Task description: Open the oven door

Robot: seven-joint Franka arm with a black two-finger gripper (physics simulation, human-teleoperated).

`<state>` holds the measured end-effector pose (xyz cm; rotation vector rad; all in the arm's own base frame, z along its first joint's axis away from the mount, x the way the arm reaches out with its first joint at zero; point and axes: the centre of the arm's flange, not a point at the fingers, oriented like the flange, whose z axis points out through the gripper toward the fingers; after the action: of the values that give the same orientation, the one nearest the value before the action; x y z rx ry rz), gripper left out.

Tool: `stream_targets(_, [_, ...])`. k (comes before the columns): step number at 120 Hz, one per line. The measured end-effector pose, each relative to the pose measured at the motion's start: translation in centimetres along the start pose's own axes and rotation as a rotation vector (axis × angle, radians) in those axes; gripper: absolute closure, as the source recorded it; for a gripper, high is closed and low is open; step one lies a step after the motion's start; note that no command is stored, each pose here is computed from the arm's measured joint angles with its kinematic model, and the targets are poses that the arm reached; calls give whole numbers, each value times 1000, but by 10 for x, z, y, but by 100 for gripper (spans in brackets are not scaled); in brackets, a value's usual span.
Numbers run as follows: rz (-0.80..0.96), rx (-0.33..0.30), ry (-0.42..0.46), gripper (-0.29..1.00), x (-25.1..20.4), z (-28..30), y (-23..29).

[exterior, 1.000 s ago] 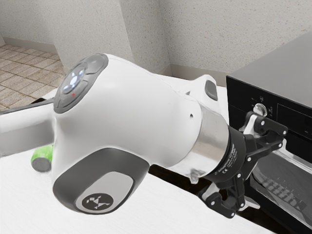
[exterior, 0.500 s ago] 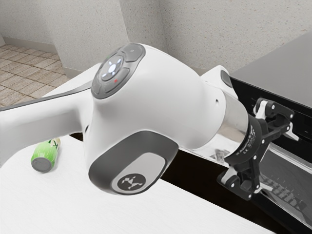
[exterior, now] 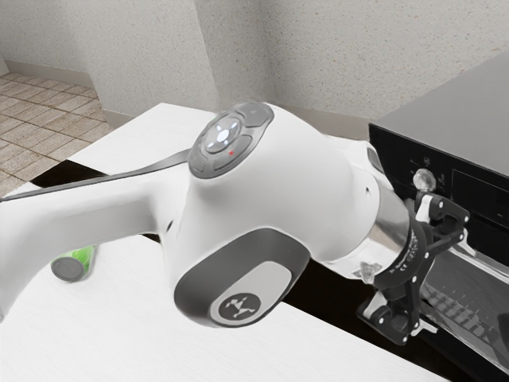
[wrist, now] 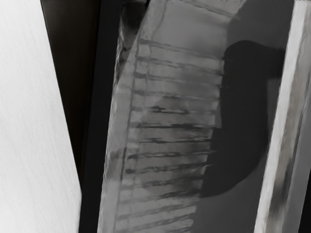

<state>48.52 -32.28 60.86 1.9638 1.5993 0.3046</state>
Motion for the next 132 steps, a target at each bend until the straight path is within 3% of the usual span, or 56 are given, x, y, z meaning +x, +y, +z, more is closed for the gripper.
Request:
stream_targets(22, [-28, 42, -15, 0, 9, 11, -11])
stream_targets(46, [-66, 61, 35, 0, 57, -12, -58])
stream_targets(57, [-65, 11, 77, 0, 62, -44, -87])
stream_targets(70, [-99, -168, 200, 1, 46, -107, -124])
stream_targets(76, [-121, -189, 225, 1, 40, -109, -132])
stream_targets(80, [-128, -177, 221, 1, 41, -114, -120])
stream_targets(87, [-69, -174, 204, 1, 31, -179, -37])
stream_targets(93, [-67, -150, 237, 1, 58, -233, 18])
stream_targets(101, [-163, -65, 309, 0, 141, -278, 45])
stream_targets(112, [-297, 136, 382, 0, 253, -275, 31])
stream_targets(123, [-287, 354, 332, 0, 278, -223, -5])
stream_targets(132, [-237, 434, 286, 0, 272, -207, -21])
